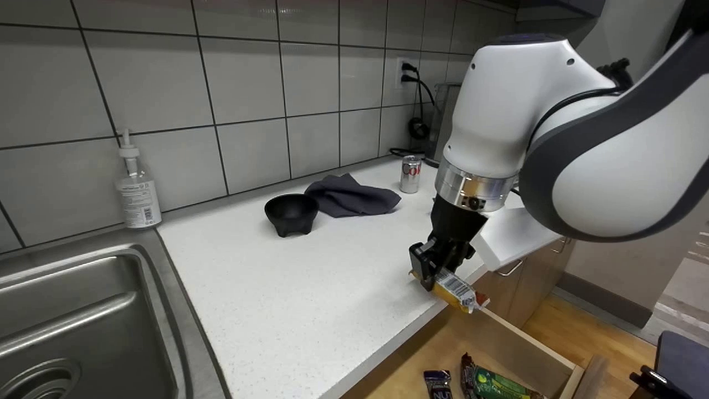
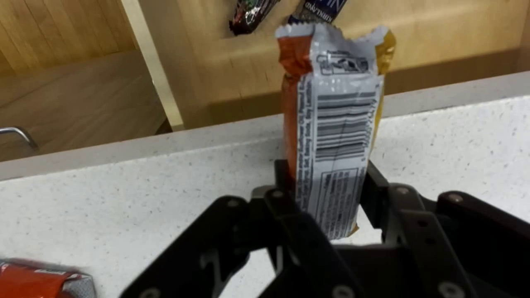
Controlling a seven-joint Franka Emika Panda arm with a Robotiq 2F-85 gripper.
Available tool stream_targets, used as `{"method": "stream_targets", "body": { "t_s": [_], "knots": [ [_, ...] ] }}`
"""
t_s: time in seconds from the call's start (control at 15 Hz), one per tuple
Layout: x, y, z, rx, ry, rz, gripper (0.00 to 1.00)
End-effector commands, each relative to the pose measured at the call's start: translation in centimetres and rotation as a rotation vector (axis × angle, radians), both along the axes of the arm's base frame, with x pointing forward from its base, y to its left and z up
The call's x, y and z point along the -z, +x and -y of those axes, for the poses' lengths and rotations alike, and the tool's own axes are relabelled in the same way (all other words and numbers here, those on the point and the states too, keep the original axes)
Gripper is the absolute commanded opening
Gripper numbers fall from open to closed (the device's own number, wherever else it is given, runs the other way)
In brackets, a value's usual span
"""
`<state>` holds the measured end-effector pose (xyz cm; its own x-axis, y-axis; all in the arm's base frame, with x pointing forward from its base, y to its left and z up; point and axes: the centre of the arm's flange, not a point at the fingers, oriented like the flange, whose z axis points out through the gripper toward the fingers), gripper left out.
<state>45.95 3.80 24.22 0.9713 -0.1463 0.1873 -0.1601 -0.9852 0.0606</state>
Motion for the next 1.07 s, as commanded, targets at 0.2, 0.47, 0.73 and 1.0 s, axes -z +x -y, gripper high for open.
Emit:
{"method": "stream_targets", "body": {
  "t_s": [0.2, 0.47, 0.73, 1.0],
  "knots": [
    [-0.2, -4.0, -0.4, -0.011, -0.022, -0.043, 0.18],
    [1.4, -4.9, 0.4, -0.036, -0.055, -0.079, 0.18],
    [2.6, -6.1, 0.7, -0.059, -0.076, -0.108, 0.18],
    [3.7, -7.2, 0.7, -0.061, -0.087, -0.132, 0.18]
  ]
}}
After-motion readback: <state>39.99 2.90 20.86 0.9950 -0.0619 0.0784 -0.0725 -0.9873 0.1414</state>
